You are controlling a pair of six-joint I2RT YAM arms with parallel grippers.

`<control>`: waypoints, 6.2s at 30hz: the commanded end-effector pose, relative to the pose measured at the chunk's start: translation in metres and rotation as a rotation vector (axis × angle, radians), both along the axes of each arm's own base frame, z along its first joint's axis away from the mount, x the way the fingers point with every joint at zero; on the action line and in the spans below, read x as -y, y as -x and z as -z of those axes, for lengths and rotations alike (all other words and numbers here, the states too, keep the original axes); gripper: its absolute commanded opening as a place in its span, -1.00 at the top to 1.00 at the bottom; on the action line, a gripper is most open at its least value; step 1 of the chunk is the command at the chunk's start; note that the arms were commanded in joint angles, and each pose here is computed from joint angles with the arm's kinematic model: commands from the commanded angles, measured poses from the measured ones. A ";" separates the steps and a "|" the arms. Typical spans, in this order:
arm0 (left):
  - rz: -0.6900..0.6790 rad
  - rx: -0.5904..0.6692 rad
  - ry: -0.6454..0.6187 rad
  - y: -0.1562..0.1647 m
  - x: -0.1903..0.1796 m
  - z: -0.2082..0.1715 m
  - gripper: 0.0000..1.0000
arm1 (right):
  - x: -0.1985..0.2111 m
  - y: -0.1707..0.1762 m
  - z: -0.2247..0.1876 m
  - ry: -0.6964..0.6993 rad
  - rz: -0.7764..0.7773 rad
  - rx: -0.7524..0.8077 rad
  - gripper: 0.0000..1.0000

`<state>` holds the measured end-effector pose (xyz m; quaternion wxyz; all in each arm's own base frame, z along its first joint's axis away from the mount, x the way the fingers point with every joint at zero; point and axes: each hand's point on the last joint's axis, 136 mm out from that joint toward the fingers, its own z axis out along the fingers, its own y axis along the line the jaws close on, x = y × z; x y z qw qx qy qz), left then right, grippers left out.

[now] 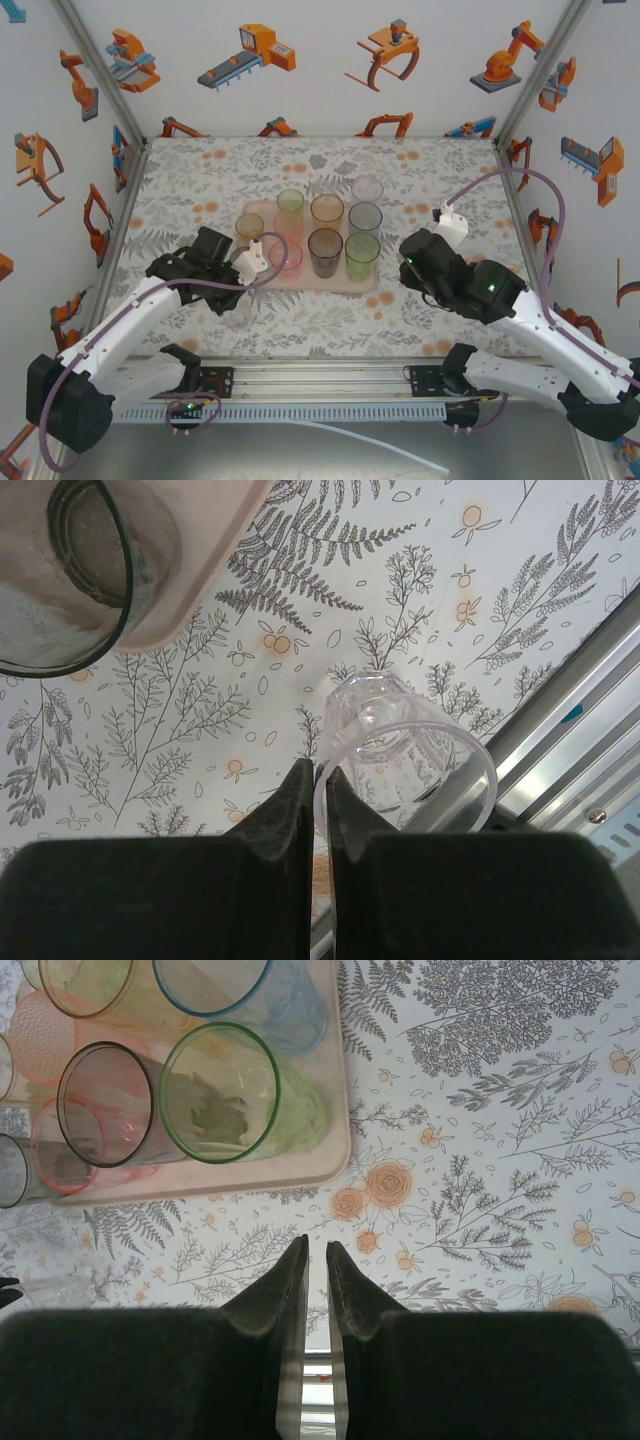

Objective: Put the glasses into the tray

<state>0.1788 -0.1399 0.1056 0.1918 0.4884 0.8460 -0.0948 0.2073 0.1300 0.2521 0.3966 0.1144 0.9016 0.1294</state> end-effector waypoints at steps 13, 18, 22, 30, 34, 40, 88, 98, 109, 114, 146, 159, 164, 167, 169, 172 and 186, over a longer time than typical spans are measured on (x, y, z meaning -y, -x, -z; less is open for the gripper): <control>0.005 -0.044 0.048 0.025 -0.002 -0.062 0.82 | -0.003 -0.003 0.003 -0.020 0.008 0.004 0.66; -0.001 -0.002 0.080 0.015 0.004 -0.098 0.79 | -0.003 -0.003 0.006 -0.022 0.009 0.002 0.66; -0.021 0.041 0.097 -0.007 0.014 -0.132 0.79 | -0.003 -0.003 0.006 -0.022 0.008 0.004 0.66; -0.047 0.180 0.091 -0.073 0.036 -0.176 0.79 | 0.005 0.001 0.011 -0.030 0.018 0.006 0.66; -0.060 0.236 0.076 -0.104 0.044 -0.183 0.79 | 0.010 0.004 0.014 -0.040 0.031 0.006 0.66; -0.104 0.249 0.106 -0.138 0.048 -0.185 0.79 | 0.017 0.007 0.018 -0.029 0.043 -0.003 0.66; -0.423 0.140 0.192 -0.304 0.022 -0.101 0.79 | 0.027 0.006 0.106 -0.057 0.109 -0.205 0.62; -0.435 0.098 0.165 -0.315 0.020 -0.065 0.78 | 0.028 0.004 0.111 -0.049 0.113 -0.225 0.62; -0.439 0.045 0.152 -0.316 0.018 -0.035 0.77 | 0.026 0.000 0.116 -0.049 0.108 -0.244 0.62; -0.439 0.018 0.142 -0.315 0.018 -0.021 0.76 | 0.025 -0.002 0.117 -0.049 0.107 -0.250 0.62; -0.444 -0.037 0.122 -0.319 0.020 0.009 0.65 | 0.026 -0.002 0.120 -0.058 0.112 -0.262 0.62; -0.437 -0.025 0.124 -0.321 0.020 -0.001 0.42 | 0.024 -0.005 0.122 -0.062 0.109 -0.266 0.62; -0.439 0.016 0.115 -0.325 0.016 -0.015 0.30 | 0.023 -0.006 0.124 -0.060 0.110 -0.269 0.61; -0.436 0.030 0.116 -0.324 0.014 -0.026 0.24 | 0.022 -0.009 0.125 -0.066 0.111 -0.266 0.60; -0.433 0.040 0.119 -0.324 0.013 -0.034 0.17 | 0.020 -0.011 0.127 -0.070 0.105 -0.265 0.60; -0.436 0.054 0.120 -0.323 0.011 -0.045 0.09 | 0.017 -0.013 0.134 -0.075 0.096 -0.279 0.56; -0.455 0.130 0.169 -0.294 -0.004 -0.130 -0.38 | -0.002 -0.034 0.172 -0.120 0.064 -0.318 0.43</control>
